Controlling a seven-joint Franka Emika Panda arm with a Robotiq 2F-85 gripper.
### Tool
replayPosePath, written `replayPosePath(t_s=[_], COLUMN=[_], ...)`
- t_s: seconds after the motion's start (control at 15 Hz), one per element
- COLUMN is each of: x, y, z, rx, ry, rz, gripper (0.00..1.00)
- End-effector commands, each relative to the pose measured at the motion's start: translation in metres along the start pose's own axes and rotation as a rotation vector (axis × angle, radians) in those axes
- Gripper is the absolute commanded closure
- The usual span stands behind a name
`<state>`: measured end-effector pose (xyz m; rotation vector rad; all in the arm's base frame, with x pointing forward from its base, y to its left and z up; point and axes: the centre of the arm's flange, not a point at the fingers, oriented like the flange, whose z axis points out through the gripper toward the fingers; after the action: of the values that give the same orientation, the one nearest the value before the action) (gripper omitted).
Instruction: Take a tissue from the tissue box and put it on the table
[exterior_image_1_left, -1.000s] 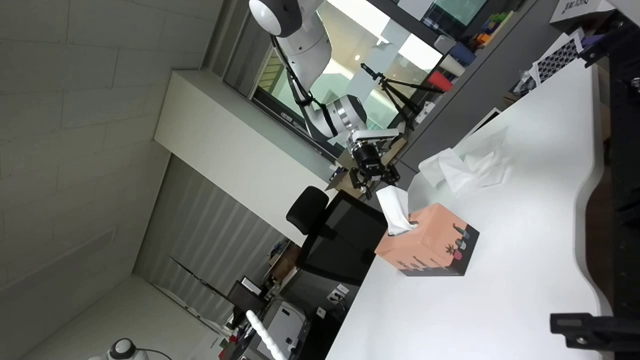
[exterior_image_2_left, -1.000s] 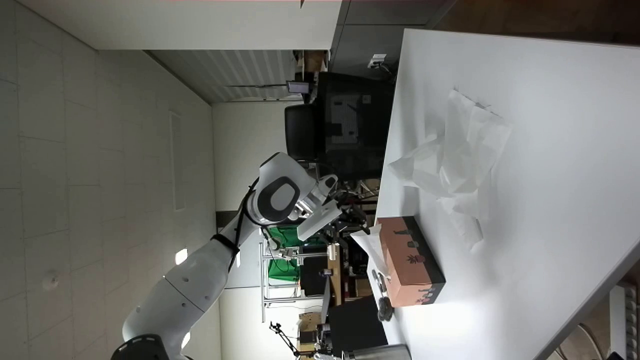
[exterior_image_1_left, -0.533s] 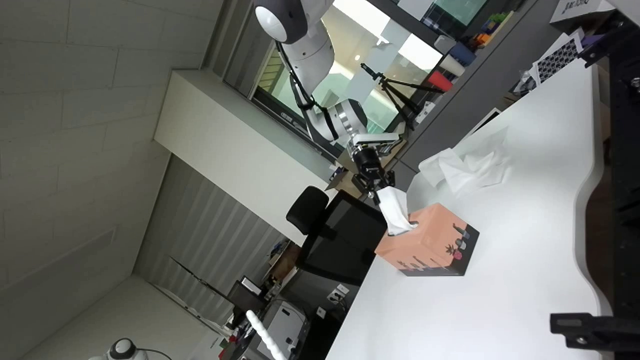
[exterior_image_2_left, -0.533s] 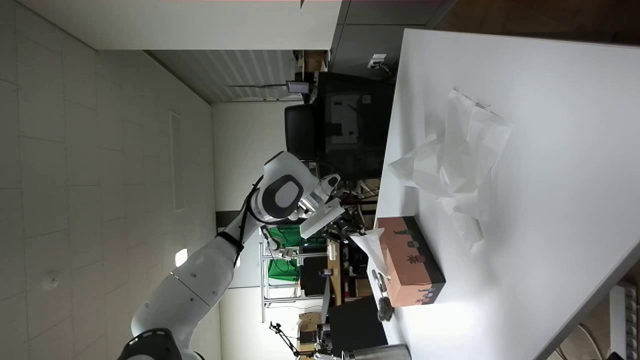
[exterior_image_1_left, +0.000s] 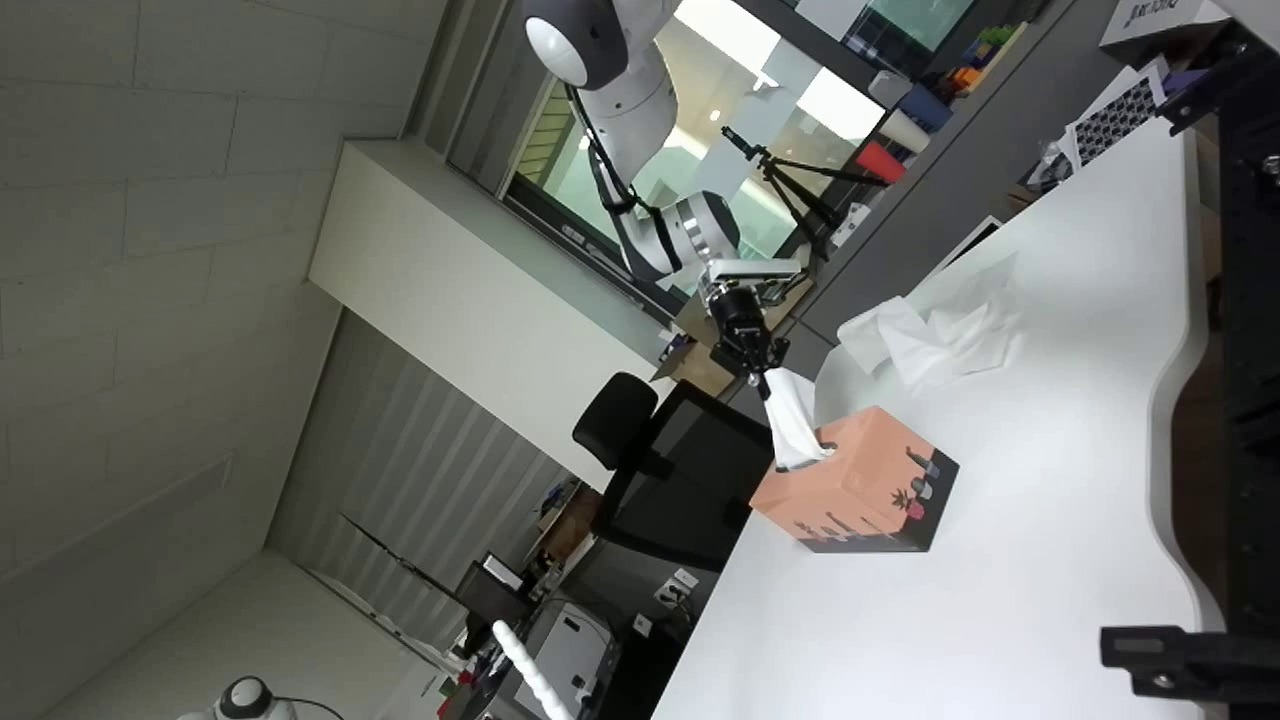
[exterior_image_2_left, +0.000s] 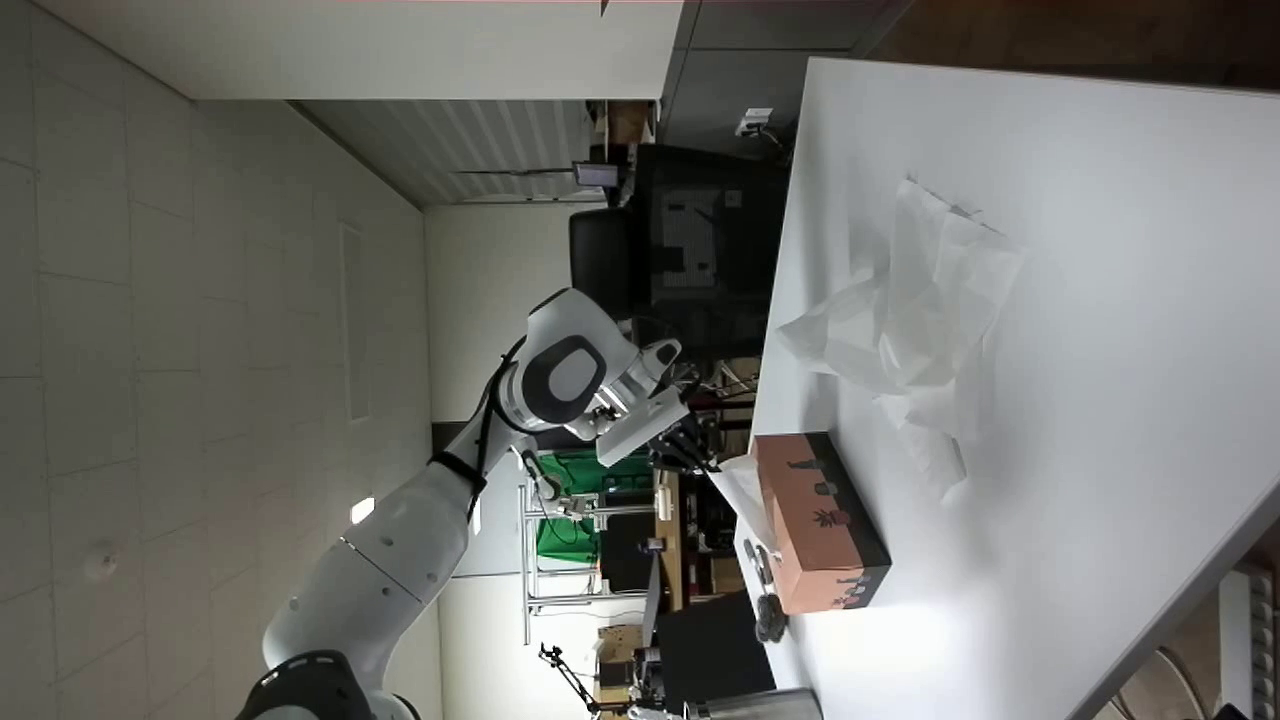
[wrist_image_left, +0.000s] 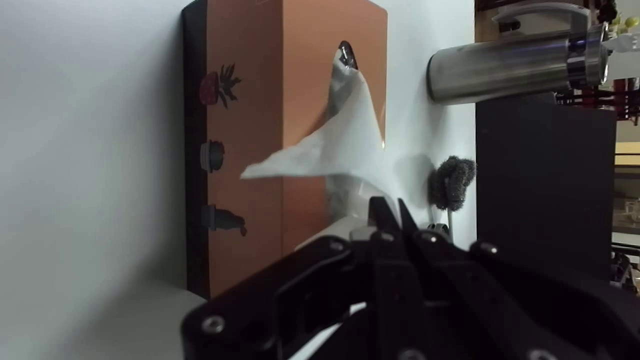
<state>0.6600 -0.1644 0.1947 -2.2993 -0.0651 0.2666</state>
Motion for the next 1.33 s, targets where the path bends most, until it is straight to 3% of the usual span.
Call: replayPosePath(t_s=[0.0,0.2,0.33,0.73,1.0,1.27], x=[0.005,-0.001,-0.007,-0.053,-0.093,-0.1], y=[-0.02,-0.043,-0.061,-0.104,-0.077,-0.017], z=[-0.026,-0.051,-0.072,-0.151,-0.185,-0.185], rx=[0.006,-0.004,-0.051,-0.333,-0.519,-0.691], ry=[0.019,0.048,0.068,0.207,0.334,0.443], rz=[0.003,-0.009,0.011,0.077,0.122,0.214], gripper=[1.0,1.0,1.0,1.0,1.0,1.0])
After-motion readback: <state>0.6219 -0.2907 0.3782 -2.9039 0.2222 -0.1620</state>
